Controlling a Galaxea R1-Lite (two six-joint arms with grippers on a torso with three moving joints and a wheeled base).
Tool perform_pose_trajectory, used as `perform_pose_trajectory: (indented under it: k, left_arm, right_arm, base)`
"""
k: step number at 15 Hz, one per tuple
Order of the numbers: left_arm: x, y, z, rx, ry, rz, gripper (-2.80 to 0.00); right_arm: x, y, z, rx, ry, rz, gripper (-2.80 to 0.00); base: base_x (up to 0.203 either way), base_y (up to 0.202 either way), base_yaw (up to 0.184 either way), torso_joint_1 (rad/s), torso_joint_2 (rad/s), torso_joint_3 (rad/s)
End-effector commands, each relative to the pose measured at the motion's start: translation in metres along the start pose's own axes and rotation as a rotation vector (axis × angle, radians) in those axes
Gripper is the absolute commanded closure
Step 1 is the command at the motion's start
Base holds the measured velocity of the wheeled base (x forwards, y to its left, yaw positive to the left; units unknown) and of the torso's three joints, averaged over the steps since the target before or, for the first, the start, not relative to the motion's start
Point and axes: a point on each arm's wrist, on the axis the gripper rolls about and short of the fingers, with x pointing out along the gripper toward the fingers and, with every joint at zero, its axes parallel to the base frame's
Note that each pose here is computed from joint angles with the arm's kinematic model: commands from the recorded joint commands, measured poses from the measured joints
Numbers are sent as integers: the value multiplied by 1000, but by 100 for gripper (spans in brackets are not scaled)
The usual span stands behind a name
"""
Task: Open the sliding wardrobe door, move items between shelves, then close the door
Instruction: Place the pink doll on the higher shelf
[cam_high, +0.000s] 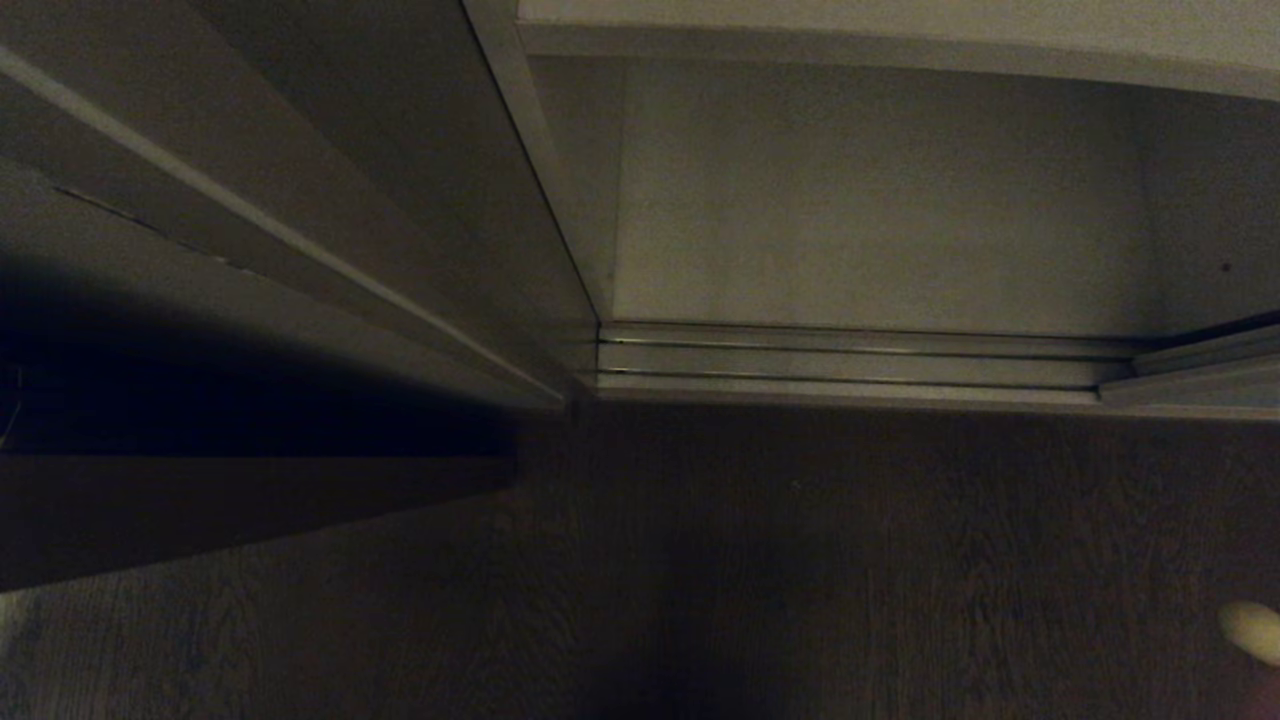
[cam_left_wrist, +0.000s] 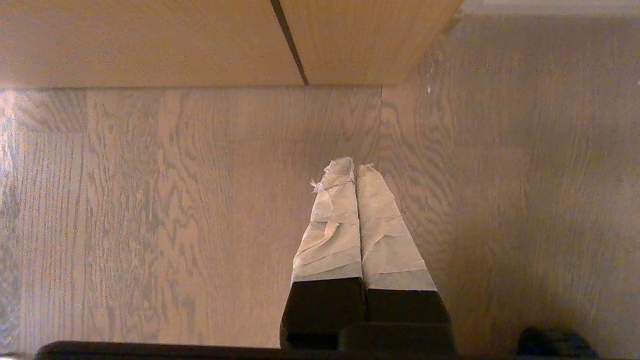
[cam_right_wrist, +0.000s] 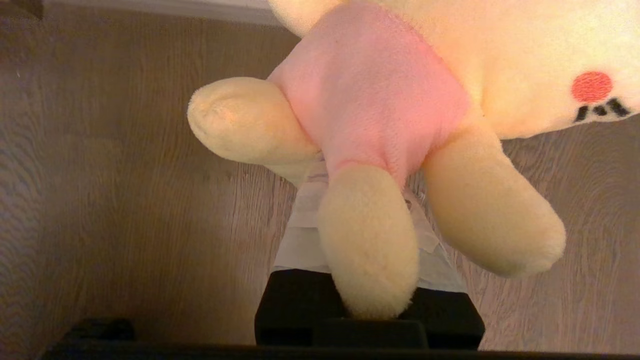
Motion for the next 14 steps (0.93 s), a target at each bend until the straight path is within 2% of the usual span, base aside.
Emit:
perform_pose_trajectory:
  k: [1, 4, 14]
  left_arm:
    - [0, 0, 0, -5, 1, 1, 0]
    - [0, 0, 0, -53, -4, 13, 0]
    - [0, 0, 0, -52, -5, 13, 0]
  right_arm:
    - [0, 0, 0, 0, 5, 0, 0]
    - [0, 0, 0, 1, 4, 0, 0]
    - [0, 0, 0, 0, 3, 0, 0]
  base:
    - [0, 0, 0, -1, 5, 170]
    - [0, 0, 0, 1, 4, 189]
    - [0, 0, 0, 1, 2, 202]
